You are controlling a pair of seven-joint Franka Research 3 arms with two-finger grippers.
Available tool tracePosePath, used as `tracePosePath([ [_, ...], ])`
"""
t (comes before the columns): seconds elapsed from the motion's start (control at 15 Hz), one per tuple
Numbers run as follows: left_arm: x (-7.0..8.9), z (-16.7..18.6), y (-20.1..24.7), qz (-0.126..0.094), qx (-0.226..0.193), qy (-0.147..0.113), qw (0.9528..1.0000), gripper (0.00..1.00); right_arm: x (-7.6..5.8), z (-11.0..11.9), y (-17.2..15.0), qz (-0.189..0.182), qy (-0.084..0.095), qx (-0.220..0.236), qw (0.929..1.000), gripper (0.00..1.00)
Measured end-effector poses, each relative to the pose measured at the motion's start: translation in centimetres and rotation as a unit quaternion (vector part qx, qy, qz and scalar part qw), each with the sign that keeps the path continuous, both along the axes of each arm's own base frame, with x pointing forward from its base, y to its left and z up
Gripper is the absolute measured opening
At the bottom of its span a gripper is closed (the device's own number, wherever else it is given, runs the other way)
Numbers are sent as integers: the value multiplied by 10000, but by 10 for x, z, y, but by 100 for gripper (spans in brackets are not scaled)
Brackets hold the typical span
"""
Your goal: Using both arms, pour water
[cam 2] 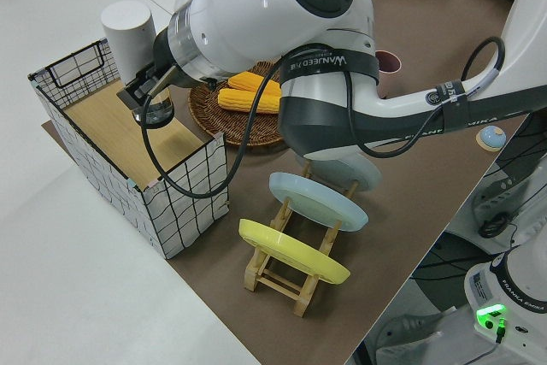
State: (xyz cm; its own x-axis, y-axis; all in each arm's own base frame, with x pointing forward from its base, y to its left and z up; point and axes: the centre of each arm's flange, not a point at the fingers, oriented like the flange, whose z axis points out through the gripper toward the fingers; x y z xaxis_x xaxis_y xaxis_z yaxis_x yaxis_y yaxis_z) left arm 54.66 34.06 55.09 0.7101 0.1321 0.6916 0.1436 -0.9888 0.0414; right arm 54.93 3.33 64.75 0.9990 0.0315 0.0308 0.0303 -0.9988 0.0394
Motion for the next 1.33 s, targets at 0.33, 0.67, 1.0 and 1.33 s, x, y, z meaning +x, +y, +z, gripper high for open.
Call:
tracePosePath([
  [0.33, 3, -36, 15, -267, -84, -205, 9994, 65, 0, 0, 0, 0, 0, 0, 10000, 100],
  [0.67, 8, -61, 21, -256, -46, -203, 9995, 65, 0, 0, 0, 0, 0, 0, 10000, 100],
  [1.0, 14, -82, 22, -337, -17, -60, 9994, 65, 0, 0, 0, 0, 0, 0, 10000, 100],
  [1.33, 15, -83, 21, -376, 21, -60, 9993, 65, 0, 0, 0, 0, 0, 0, 10000, 100],
])
